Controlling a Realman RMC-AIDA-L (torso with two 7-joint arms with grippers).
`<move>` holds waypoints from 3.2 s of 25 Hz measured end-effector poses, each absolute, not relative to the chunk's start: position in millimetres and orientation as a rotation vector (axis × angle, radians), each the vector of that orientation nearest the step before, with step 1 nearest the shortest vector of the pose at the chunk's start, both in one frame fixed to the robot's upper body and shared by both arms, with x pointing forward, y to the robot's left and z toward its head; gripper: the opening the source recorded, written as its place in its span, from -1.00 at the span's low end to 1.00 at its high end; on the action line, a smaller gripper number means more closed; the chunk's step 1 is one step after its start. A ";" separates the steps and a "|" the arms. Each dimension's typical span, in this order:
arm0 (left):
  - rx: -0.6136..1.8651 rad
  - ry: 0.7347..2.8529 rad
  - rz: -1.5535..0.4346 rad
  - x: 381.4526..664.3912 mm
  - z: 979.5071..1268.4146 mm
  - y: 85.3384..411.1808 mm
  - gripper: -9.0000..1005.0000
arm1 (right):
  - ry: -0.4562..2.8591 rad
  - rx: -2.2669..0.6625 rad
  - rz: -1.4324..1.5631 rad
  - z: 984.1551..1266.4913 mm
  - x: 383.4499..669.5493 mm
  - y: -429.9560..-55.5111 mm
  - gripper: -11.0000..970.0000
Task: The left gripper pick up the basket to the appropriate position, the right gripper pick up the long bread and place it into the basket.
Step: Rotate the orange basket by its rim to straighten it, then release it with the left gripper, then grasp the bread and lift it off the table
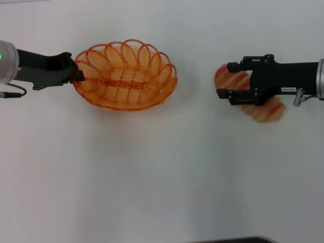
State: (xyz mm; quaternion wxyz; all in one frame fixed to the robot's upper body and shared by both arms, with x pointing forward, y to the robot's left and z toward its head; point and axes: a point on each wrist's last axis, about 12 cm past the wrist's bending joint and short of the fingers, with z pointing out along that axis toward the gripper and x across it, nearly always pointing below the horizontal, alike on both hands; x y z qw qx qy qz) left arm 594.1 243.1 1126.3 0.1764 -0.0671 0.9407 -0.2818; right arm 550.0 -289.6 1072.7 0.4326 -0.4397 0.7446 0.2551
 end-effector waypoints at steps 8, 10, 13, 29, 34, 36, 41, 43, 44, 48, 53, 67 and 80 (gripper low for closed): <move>-0.221 2.657 -0.787 592.7 1120.1 246.8 -0.83 | 1.851 -1.101 0.641 1073.2 549.9 -289.0 0.49; -0.220 2.660 -0.782 592.5 1119.6 247.1 -0.83 | 1.850 -1.102 0.641 1073.5 550.2 -288.7 0.48; -0.219 2.659 -0.778 592.2 1119.5 247.6 -0.83 | 1.849 -1.103 0.640 1073.5 550.3 -288.7 0.48; -0.191 2.711 -0.763 587.2 1118.2 247.1 -0.59 | 1.853 -1.099 0.636 1072.5 549.7 -289.0 0.47; -0.185 2.726 -0.774 583.9 1121.2 249.2 -0.21 | 1.853 -1.098 0.636 1072.4 549.7 -289.1 0.47; -0.186 2.720 -0.771 582.9 1124.1 251.8 -0.18 | 1.852 -1.099 0.636 1072.6 550.0 -289.0 0.46; -0.197 2.704 -0.763 581.0 1131.8 260.7 -0.13 | 1.853 -1.098 0.640 1073.1 550.0 -289.2 0.46; -0.199 2.689 -0.752 581.1 1135.7 264.4 -0.13 | 1.852 -1.095 0.644 1073.5 549.9 -289.1 0.46; -0.198 2.678 -0.743 581.1 1138.3 266.8 -0.13 | 1.851 -1.093 0.645 1073.7 550.0 -289.1 0.46; -0.182 2.627 -0.710 582.3 1148.9 274.0 -0.13 | 1.854 -1.077 0.654 1074.4 549.7 -289.9 0.46; -0.065 2.477 -0.751 586.7 1162.7 283.7 -0.13 | 1.875 -1.040 0.685 1076.8 549.8 -290.5 0.45; 0.662 1.962 -0.796 579.9 1169.6 296.5 -0.13 | 1.913 -0.901 0.798 1086.3 547.7 -299.4 0.44; 1.255 2.015 -0.673 573.2 1150.6 277.6 -0.14 | 1.960 -0.747 0.830 1086.8 546.2 -310.4 0.43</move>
